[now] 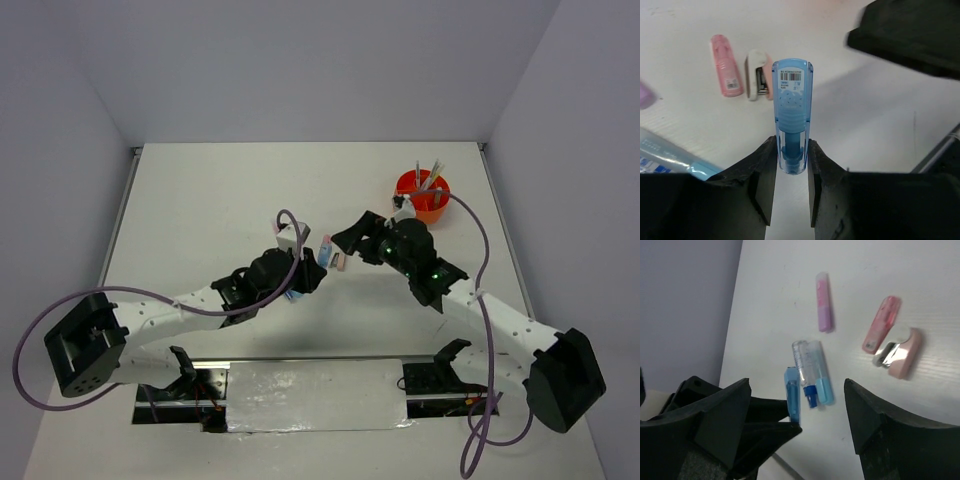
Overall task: Sort the stationery into containers
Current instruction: Pick up the stationery from the center of the board, then place the stationery in the storage box.
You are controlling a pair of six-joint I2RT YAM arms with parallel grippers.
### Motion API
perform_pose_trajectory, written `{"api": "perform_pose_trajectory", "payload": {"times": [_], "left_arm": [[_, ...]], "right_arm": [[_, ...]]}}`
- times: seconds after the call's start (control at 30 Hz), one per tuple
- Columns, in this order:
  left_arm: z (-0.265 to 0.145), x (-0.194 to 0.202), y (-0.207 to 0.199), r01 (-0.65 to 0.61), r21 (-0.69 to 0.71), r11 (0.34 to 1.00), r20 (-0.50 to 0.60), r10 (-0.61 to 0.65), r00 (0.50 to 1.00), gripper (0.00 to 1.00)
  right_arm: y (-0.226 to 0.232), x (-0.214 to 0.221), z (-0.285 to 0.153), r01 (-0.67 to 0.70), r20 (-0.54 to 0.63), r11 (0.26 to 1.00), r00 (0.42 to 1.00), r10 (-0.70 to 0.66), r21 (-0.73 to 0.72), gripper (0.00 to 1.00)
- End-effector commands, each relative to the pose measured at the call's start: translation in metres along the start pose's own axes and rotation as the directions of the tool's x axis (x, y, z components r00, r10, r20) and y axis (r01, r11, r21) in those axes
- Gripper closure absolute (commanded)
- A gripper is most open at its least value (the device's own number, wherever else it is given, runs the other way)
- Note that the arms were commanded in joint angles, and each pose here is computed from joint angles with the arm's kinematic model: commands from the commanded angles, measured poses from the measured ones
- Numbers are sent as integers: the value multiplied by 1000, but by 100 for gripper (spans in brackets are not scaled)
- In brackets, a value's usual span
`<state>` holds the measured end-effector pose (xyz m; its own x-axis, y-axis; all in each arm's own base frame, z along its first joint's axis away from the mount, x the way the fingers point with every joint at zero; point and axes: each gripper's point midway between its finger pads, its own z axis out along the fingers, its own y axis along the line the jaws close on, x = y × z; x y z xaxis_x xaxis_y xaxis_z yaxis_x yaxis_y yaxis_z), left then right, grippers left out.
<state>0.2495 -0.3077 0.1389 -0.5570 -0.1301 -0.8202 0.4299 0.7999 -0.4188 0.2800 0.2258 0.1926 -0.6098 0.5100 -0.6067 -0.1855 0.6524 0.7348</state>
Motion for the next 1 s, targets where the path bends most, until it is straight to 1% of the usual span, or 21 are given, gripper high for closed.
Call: {"api": "perform_pose_trajectory", "payload": {"times": [0.0, 0.03, 0.07, 0.2, 0.23, 0.27, 0.3, 0.33, 0.37, 0.4, 0.43, 0.47, 0.53, 0.6, 0.67, 0.7, 0.77, 0.83, 0.87, 0.9, 0.97], "left_arm": [[-14, -38, -40, -34, 163, 986, 157, 8, 987, 100], [-17, -38, -45, -48, 185, 982, 168, 16, 986, 100], [-18, -39, -47, -51, 191, 980, 174, 18, 985, 100], [-27, -44, -51, -69, 210, 975, 205, 25, 978, 100], [-28, -44, -50, -69, 207, 976, 208, 25, 978, 100], [-29, -45, -50, -70, 205, 976, 211, 26, 977, 100], [-29, -44, -49, -76, 200, 977, 209, 34, 977, 98], [-29, -46, -48, -77, 192, 978, 210, 36, 977, 94], [-27, -42, -44, -78, 174, 982, 194, 44, 980, 76], [-27, -41, -42, -80, 164, 983, 188, 49, 981, 59], [-26, -42, -39, -76, 140, 987, 187, 49, 981, 38], [-25, -36, -33, -67, 116, 991, 162, 47, 986, 1], [-26, -36, -28, -62, 86, 994, 152, 48, 987, 1], [-28, -27, -18, -53, 46, 998, 112, 47, 993, 1], [-33, -27, -14, -41, 23, 999, 103, 38, 994, 1], [-35, -19, -8, -47, 0, 999, 71, 47, 996, 1], [-41, -16, -2, -54, -21, 998, 47, 55, 997, 1], [-46, -16, -1, -57, -28, 998, 37, 58, 998, 1], [-47, -15, 0, -67, -26, 997, 31, 67, 997, 1], [-49, -16, -1, -69, -24, 997, 28, 69, 997, 1], [-52, -15, 3, -74, -41, 996, 17, 75, 997, 1]], "right_arm": [[33, 2, 14, -12, 11, 999, 1000, 12, -52, 19], [40, 14, 15, -1, -21, 998, 1000, 0, -60, 20], [39, 13, 18, -2, -19, 999, 1000, 1, -49, 22], [45, 35, 26, 14, -56, 999, 998, -16, -37, 35], [47, 38, 27, 13, -59, 999, 998, -16, -41, 48], [50, 43, 27, 14, -70, 999, 997, -18, -48, 57], [51, 43, 27, 13, -66, 999, 998, -17, -51, 78], [52, 43, 27, 10, -62, 999, 998, -13, -53, 88], [53, 40, 26, 8, -47, 999, 999, -11, -54, 97], [56, 38, 24, 7, -35, 998, 999, -10, -62, 100], [58, 34, 23, 21, -22, 997, 999, -23, -68, 100], [59, 22, 19, 32, 24, 998, 999, -31, -57, 100], [56, -3, 12, 88, 104, 996, 991, -85, -21, 100], [33, -40, 8, 140, 207, 986, 966, -157, 92, 100], [17, -74, 2, 167, 283, 971, 936, -210, 169, 100], [4, -94, -2, 170, 332, 959, 912, -241, 228, 100], [-37, -146, -17, 186, 406, 889, 838, -366, 418, 100], [-70, -181, -28, 138, 446, 833, 792, -417, 536, 100], [-80, -194, -32, 113, 462, 813, 774, -433, 572, 100], [-92, -206, -40, 65, 485, 780, 750, -450, 623, 100], [-115, -233, -47, -15, 500, 721, 731, -465, 693, 100]]}}
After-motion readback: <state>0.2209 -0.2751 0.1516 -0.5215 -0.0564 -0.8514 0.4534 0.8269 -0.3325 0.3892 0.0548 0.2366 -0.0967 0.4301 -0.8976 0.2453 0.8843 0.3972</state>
